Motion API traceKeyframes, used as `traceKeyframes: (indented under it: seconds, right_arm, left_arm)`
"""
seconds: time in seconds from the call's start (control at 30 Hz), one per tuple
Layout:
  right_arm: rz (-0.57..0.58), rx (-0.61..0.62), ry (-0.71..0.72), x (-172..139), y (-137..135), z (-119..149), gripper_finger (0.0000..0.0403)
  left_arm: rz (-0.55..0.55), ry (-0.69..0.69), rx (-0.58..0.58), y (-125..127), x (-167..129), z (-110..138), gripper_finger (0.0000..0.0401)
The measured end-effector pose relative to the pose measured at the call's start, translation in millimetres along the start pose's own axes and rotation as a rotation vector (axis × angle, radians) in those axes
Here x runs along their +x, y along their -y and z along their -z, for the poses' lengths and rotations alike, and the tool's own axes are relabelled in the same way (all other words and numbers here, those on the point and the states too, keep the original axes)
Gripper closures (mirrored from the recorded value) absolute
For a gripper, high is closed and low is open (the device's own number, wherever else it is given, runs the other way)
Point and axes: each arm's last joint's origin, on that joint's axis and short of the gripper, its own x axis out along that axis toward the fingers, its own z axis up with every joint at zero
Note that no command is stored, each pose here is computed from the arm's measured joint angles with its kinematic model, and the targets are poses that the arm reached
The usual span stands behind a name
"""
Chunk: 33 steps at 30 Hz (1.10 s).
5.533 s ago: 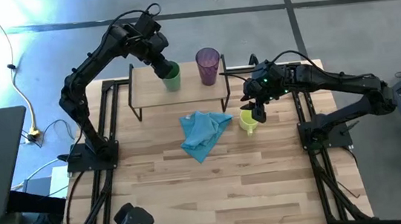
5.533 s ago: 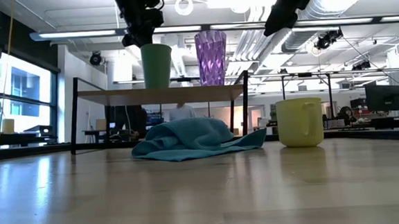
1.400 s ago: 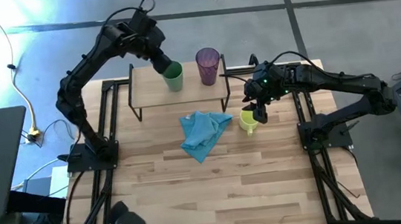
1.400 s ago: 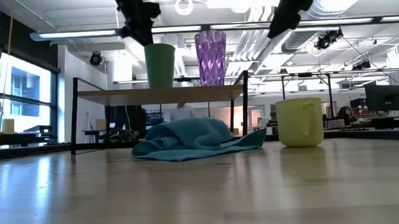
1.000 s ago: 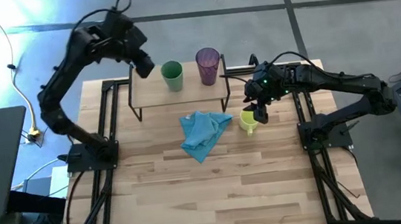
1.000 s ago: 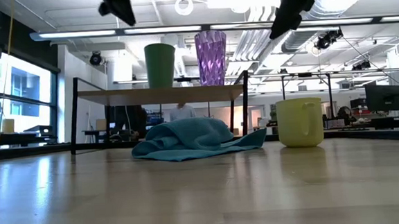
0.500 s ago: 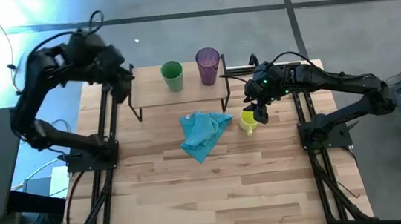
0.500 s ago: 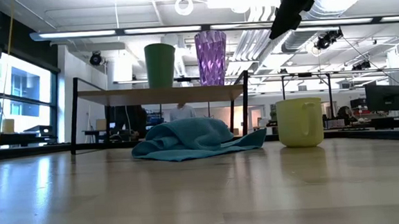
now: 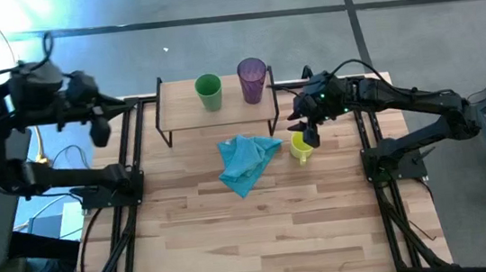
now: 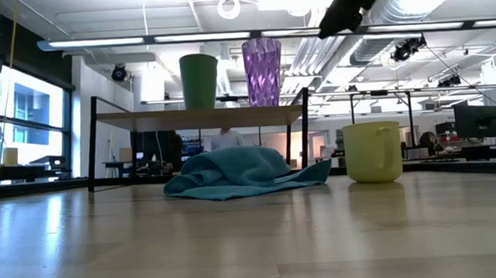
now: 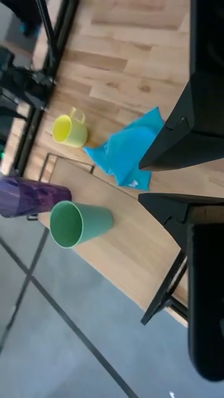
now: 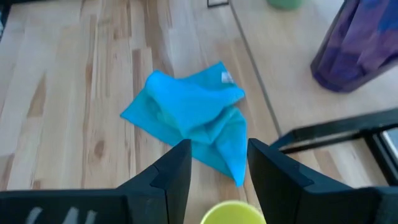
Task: Stack small to large cups/mugs on shelf
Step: Put the yellow mug on the shelf
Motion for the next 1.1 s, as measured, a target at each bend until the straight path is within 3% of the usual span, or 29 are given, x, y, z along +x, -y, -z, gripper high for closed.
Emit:
traceKeyframes:
  seconds: [0.23, 0.6, 0.87, 1.1]
  right_arm:
    - [0.008, -0.024, 0.106, -0.6, 0.7, -10.3, 0.0253]
    - [0.028, -0.054, 0.357, -6.2, 2.2, -34.0, 0.0253]
    - [0.052, -0.127, 0.476, -11.0, 2.4, -44.7, 0.0253]
    - [0.079, -0.205, 0.631, -30.9, -1.2, -53.8, 0.0253]
  left_arm:
    - [0.005, 0.065, 0.005, -0.2, -26.4, 29.2, 0.0343]
    - [0.005, 0.091, 0.034, -0.7, -37.6, 61.0, 0.0343]
    - [0.056, 0.066, 0.032, 0.5, -15.5, 75.6, 0.0343]
    - [0.144, 0.148, 0.046, 2.7, 17.0, 93.1, 0.0343]
